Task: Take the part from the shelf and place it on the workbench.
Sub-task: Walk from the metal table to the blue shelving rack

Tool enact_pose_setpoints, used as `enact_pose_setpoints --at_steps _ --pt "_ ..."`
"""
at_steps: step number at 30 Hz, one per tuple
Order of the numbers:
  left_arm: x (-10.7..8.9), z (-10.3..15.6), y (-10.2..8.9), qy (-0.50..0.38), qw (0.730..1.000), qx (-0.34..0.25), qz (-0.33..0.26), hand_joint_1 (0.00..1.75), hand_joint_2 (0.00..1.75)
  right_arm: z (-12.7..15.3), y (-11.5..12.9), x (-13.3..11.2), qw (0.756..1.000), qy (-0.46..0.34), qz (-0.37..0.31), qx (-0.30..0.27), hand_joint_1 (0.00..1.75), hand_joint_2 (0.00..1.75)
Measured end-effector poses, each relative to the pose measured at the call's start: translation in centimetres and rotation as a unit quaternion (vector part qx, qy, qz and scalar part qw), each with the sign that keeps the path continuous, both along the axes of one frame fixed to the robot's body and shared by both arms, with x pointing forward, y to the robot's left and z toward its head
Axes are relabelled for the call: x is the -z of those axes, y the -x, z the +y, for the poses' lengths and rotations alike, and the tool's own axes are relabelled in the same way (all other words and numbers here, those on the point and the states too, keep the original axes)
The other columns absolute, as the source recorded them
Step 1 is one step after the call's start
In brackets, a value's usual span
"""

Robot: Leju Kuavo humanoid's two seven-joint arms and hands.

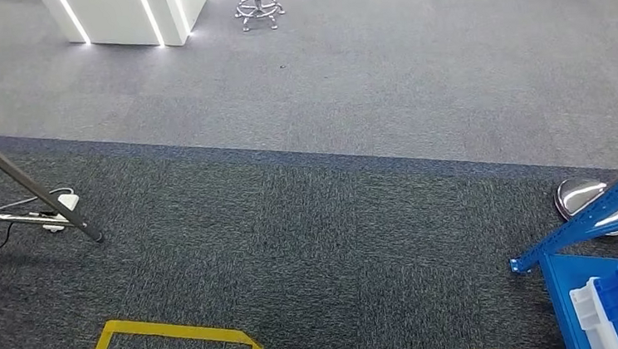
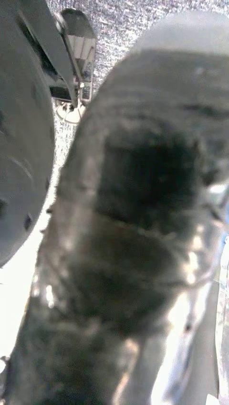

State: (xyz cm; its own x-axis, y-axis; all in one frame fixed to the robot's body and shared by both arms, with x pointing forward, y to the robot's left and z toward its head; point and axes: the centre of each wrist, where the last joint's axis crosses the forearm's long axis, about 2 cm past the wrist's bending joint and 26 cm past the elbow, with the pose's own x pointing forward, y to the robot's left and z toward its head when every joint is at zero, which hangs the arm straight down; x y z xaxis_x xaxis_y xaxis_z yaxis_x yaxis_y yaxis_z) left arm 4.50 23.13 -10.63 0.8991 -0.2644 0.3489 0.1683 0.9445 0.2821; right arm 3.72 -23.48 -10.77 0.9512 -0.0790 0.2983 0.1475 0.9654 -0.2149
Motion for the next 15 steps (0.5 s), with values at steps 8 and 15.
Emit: enact_pose_setpoints --at_steps 8,15 --pt "-0.07 -0.22 -0.35 0.004 1.0 0.0 -0.005 0.0 0.0 -0.01 -0.01 0.0 1.0 0.001 -0.001 -0.005 0.0 0.0" --pt "-0.01 -0.22 0.09 0.005 1.0 -0.001 0.0 0.0 0.0 0.0 0.1 0.01 1.0 0.001 0.001 -0.005 0.0 0.0"
